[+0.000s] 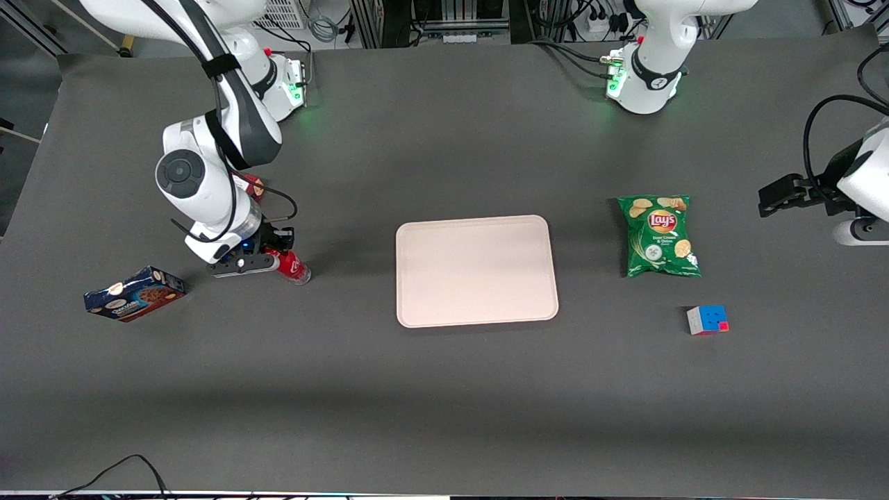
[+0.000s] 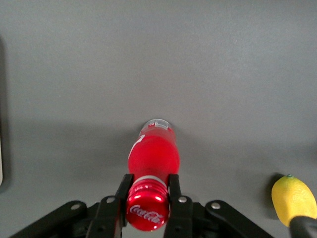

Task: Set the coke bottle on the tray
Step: 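Lift the bottle and carry it toward the white tray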

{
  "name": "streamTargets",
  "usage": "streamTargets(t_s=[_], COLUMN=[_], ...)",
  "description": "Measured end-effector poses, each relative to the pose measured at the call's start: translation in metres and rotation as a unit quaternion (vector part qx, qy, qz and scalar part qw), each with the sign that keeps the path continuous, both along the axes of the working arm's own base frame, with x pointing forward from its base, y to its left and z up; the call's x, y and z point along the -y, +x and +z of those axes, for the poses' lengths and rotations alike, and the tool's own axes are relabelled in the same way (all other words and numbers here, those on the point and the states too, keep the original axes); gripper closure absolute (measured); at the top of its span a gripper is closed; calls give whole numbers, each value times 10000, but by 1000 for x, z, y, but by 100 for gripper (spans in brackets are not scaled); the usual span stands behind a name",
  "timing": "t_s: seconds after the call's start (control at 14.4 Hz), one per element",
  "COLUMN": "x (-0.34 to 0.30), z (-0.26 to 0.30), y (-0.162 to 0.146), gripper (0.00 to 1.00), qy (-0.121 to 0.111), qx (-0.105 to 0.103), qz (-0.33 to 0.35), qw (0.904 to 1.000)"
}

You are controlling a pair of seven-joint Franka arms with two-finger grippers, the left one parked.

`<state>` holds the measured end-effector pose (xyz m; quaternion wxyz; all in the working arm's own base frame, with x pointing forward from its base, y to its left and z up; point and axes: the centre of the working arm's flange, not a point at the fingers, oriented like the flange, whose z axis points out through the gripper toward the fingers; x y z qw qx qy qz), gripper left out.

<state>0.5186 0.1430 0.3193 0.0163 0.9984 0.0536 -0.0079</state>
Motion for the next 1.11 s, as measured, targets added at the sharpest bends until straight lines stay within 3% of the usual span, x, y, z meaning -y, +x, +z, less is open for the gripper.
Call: streamTargets(t_s=[0.14,0.55,0.9,1.11], x=[0,-14,-93,-163], z=[14,145,239,261], y=[0,7,-5,-12], gripper=[67,67,67,67], qy=[16,-120,-39,174], qx=[81,-183,74,171], qz=[-4,1,-273,-523], qw=[10000,9998,9996,9983])
